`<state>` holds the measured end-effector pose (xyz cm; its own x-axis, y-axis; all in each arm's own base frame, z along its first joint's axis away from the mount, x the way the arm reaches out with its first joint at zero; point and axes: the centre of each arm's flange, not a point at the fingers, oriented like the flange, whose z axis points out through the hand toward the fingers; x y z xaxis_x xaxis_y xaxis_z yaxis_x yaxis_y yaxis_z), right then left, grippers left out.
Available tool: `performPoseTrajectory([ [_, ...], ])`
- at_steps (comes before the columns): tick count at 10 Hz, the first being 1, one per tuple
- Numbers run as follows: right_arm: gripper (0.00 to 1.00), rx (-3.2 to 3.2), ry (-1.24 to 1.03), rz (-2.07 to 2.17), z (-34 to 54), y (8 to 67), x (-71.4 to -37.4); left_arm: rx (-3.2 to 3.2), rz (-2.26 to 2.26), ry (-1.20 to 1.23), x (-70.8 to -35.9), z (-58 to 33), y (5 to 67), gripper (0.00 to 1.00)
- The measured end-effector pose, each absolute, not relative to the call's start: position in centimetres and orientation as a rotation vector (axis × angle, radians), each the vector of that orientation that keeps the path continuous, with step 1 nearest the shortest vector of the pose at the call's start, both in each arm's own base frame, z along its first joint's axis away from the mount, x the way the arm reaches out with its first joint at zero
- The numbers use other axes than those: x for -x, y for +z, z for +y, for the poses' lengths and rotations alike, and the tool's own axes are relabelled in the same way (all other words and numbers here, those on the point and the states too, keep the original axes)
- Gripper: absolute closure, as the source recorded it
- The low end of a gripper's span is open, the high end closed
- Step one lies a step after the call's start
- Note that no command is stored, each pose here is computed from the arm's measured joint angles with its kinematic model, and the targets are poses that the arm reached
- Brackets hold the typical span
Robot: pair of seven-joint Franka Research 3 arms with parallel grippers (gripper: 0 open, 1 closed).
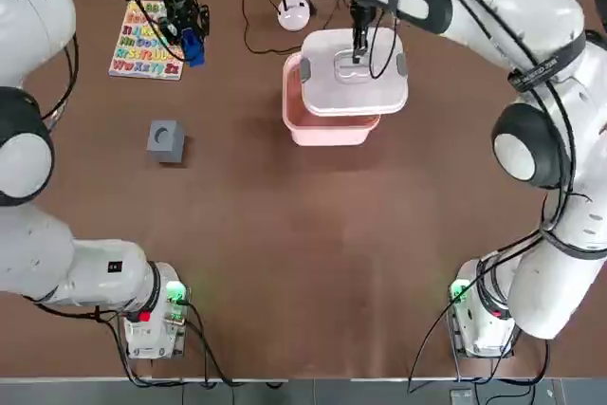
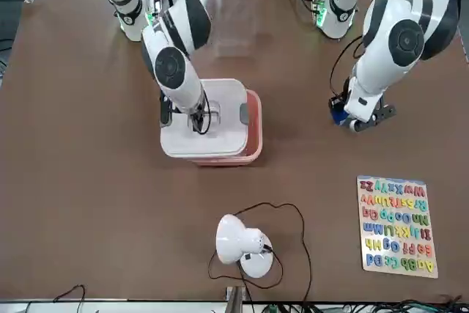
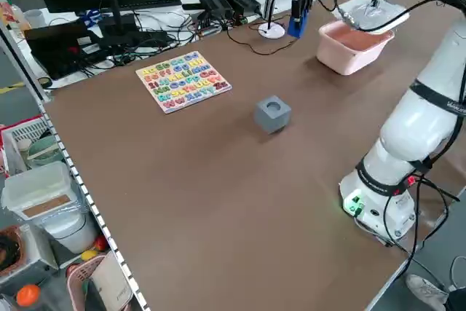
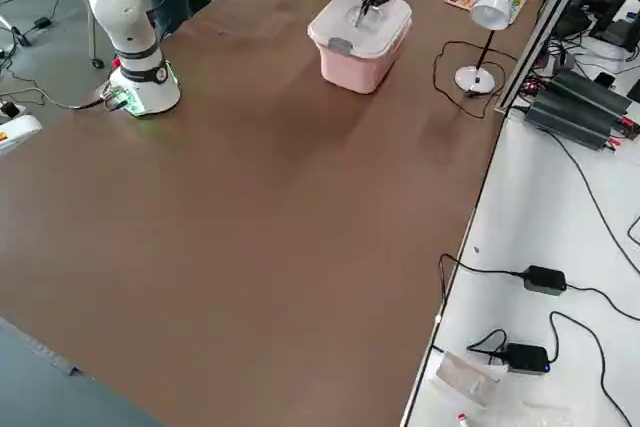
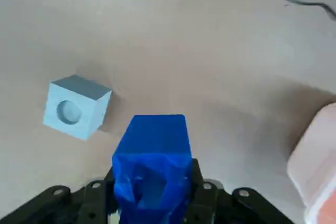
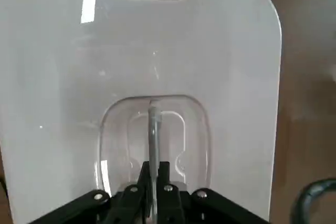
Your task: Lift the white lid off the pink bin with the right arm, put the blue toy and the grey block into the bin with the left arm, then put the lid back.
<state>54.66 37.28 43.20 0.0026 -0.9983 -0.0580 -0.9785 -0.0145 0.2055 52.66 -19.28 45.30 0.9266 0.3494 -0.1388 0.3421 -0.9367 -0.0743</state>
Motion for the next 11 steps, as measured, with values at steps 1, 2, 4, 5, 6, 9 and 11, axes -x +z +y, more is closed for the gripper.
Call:
performPoseTrajectory([
  [1,0.93,-2.156,-0.301,-2.118,34.9,44.7,-55.8,3.028,-0.583,0.248,-52.6,-22.6,44.6,0.49],
  [2,0.93,-2.173,-0.32,-2.094,32.3,46.0,-57.0,3.031,-0.614,0.255,-52.9,-25.6,44.2,0.49],
  [4,0.93,-2.2,-0.352,-2.063,27.2,47.9,-59.0,3.047,-0.704,0.251,-54.4,-29.8,44.3,0.49],
  [5,0.93,-2.212,-0.372,-2.041,24.7,48.3,-59.7,3.047,-0.758,0.248,-54.6,-31.8,44.5,0.49],
  [6,0.93,-2.219,-0.396,-2.019,22.1,48.3,-60.4,3.049,-0.795,0.244,-54.0,-34.6,44.5,0.49],
  [9,0.93,-2.223,-0.369,-2.006,15.4,48.1,-62.3,3.095,-0.828,0.222,-49.6,-45.4,42.7,0.49],
  [11,0.93,-2.252,-0.352,-1.962,13.5,48.0,-62.6,3.114,-0.767,0.2,-46.4,-50.6,39.3,0.49],
])
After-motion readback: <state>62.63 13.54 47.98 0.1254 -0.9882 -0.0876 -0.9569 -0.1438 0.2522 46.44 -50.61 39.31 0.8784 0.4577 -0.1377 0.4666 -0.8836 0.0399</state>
